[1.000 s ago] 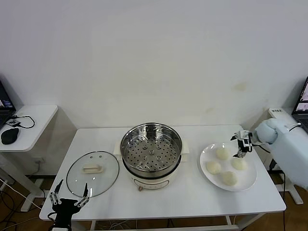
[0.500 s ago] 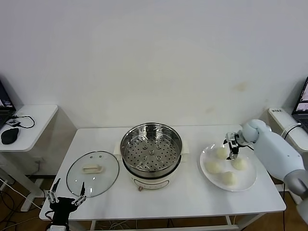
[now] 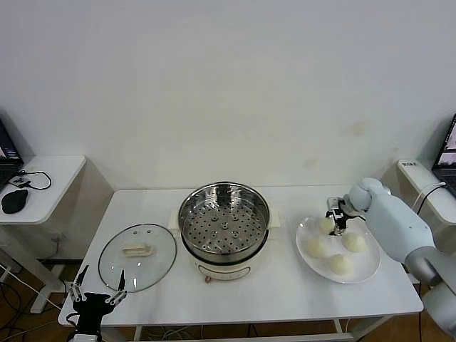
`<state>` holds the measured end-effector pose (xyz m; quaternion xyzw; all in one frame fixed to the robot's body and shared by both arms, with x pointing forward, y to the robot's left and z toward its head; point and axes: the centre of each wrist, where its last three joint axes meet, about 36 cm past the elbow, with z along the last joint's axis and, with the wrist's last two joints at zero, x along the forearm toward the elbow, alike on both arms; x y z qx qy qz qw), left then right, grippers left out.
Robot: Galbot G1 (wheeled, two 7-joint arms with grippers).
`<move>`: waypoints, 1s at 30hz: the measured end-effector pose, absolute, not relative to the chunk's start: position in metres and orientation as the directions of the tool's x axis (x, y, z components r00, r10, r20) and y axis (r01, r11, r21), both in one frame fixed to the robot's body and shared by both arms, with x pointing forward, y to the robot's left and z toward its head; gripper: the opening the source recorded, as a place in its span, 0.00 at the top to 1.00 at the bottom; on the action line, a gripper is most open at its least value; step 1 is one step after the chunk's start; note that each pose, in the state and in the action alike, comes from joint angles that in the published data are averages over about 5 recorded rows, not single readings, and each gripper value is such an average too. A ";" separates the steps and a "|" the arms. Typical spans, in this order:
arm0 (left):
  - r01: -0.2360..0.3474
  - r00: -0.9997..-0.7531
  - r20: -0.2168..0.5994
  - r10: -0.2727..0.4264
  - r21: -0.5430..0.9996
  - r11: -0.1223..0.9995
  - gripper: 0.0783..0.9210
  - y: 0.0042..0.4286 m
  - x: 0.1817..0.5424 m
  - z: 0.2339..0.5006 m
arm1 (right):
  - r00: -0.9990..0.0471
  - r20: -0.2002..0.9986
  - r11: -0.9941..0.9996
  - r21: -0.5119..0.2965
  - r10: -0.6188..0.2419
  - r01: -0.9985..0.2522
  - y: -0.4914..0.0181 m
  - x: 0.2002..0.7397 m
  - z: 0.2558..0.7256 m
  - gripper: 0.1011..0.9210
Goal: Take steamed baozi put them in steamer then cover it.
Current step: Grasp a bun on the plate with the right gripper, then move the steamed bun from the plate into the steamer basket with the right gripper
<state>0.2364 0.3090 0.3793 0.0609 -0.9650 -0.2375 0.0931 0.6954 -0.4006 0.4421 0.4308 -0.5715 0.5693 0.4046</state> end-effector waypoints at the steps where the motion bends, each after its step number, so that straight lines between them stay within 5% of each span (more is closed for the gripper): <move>1: -0.074 -0.975 0.151 -0.162 0.470 0.880 0.12 0.309 0.236 0.379 | -0.300 0.953 -0.020 -0.301 -0.030 -0.953 -0.401 0.696 0.443 0.36; 13: -0.069 -0.978 0.144 -0.154 0.471 0.879 0.12 0.308 0.237 0.382 | -0.304 0.951 -0.029 -0.305 -0.049 -0.952 -0.400 0.696 0.476 0.39; 30: -0.063 -0.983 0.124 -0.134 0.462 0.884 0.12 0.305 0.242 0.388 | -0.410 0.884 -0.132 -0.444 -0.224 -0.886 -0.335 0.695 0.628 0.38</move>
